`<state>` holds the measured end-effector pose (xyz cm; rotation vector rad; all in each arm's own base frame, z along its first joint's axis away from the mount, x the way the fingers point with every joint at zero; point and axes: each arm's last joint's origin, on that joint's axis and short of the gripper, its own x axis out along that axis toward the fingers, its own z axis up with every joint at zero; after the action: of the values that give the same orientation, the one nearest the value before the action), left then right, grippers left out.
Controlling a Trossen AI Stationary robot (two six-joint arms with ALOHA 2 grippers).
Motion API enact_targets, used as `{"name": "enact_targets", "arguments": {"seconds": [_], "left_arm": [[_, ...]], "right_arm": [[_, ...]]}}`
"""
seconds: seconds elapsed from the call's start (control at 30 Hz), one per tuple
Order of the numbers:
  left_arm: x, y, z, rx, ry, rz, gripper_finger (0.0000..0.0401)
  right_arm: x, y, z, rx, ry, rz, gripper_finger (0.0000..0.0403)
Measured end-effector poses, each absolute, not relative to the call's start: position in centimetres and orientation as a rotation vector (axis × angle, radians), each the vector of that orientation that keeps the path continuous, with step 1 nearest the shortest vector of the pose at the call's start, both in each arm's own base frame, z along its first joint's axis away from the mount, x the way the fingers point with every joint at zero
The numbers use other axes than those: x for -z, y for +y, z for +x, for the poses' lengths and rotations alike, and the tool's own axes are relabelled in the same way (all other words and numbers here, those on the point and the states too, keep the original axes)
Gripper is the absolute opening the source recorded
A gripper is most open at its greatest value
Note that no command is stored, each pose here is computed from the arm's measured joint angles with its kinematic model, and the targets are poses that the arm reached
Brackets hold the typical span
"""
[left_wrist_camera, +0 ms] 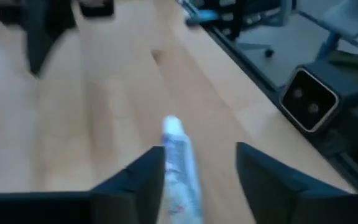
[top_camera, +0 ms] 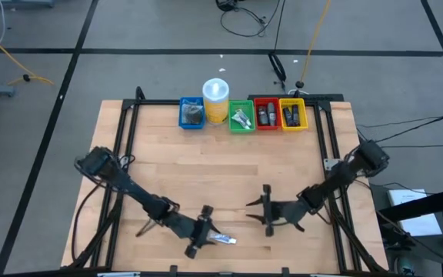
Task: Pick & Place Travel size toiletries
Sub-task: Put the toothpaste into the green basket
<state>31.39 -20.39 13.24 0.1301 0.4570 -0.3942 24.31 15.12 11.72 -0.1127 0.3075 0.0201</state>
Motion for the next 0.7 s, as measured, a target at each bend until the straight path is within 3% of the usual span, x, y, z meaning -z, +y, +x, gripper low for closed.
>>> {"name": "enact_targets", "arguments": {"seconds": [0.13,0.3,0.47,0.7], "left_arm": [[-12.0,-21.6,32.1,0.357,0.610,0.109,0.0244],[-10.9,-22.6,32.3,0.188,0.662,0.199,0.0256],[-10.0,-22.5,32.4,0.158,0.679,0.169,0.0217],[-9.9,-21.6,33.0,0.111,0.685,0.142,0.0112]], "right_arm": [[-10.9,15.4,24.6,-0.029,0.264,-0.113,0.0153],[-10.5,15.2,24.8,-0.017,0.271,-0.102,0.0151],[-10.4,15.4,24.8,-0.084,0.279,-0.088,0.0152],[-10.5,15.2,25.2,-0.192,0.295,0.011,0.0152]]}}
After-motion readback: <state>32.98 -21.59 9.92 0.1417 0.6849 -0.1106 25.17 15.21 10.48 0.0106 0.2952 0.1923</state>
